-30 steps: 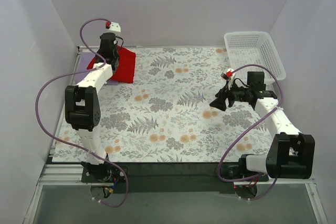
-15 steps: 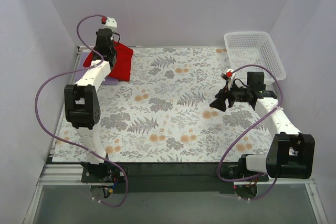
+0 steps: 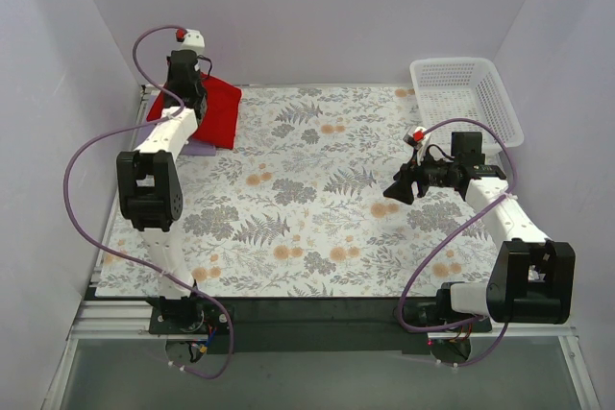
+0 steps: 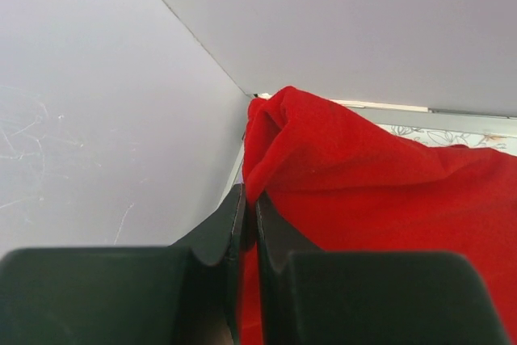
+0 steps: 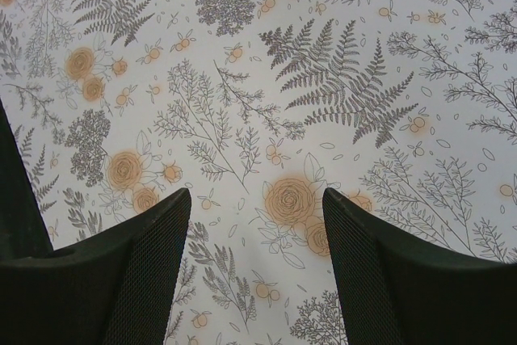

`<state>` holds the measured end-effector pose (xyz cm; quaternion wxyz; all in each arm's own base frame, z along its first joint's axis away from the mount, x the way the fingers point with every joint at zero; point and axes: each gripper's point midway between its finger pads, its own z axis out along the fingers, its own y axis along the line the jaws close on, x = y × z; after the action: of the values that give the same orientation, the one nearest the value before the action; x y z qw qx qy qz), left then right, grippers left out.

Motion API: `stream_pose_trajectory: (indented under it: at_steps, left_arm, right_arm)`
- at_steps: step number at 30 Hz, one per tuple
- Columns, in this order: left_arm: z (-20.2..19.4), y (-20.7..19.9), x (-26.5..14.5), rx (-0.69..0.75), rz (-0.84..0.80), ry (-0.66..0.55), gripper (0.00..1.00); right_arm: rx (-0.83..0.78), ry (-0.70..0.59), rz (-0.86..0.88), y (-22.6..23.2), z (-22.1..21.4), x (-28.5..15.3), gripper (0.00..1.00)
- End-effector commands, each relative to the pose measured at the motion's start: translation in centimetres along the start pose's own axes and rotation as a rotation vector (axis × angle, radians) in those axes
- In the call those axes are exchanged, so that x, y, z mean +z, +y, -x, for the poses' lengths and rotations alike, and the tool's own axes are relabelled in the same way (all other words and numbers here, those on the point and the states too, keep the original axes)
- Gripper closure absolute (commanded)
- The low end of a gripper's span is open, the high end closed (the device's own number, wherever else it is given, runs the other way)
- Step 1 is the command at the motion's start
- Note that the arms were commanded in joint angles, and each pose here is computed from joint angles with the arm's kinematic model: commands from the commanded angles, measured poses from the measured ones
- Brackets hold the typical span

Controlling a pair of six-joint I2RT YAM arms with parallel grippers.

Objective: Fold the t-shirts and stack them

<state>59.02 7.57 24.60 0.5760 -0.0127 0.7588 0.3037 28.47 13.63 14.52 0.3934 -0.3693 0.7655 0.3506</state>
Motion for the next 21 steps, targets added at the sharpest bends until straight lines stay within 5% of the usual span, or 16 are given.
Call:
stream_pose_trajectory:
  at_steps: [1,6,7,8,9,12,13,21]
  left_arm:
    - [2.1,2.1,1.3,-0.067,0.057,-0.054,1.0]
    - [0.7,1.8,3.5,-0.099,0.09,-0.045,1.0]
    - [-0.2,3.7,4.5,-0.127,0.14,-0.033,0.94]
    - [-1.8,4.1,5.3,-0.14,0.187,-0.01,0.86]
    - [-2.4,6.8,5.6,-0.184,0.3,-0.016,0.59]
    - [-4.1,9.2,5.8,-0.25,0.397,0.018,0.4]
    - [-3.7,9.3,5.7,-0.303,0.392,0.012,0.26]
    - [-0.4,6.9,-0.4,-0.567,0.055,0.097,0.26]
  right_arm:
    - [-0.027,-0.033,0.021,0.1,1.5,-0.2,0.28]
    - [-0.021,-0.025,0.017,-0.2,1.2,-0.1,0.28]
    - [-0.018,-0.021,0.02,-0.1,1.1,0.0,0.27]
    - [-0.014,-0.02,0.023,-0.1,1.0,0.0,0.28]
    - [-0.002,-0.028,-0.002,-0.8,0.9,-0.6,0.27]
    - [0.004,-0.023,-0.006,-1.0,0.6,-0.6,0.27]
    - [0.003,-0.023,-0.006,-1.0,0.6,-0.6,0.28]
    - [-0.016,-0.03,-0.028,-1.0,0.8,-1.2,0.27]
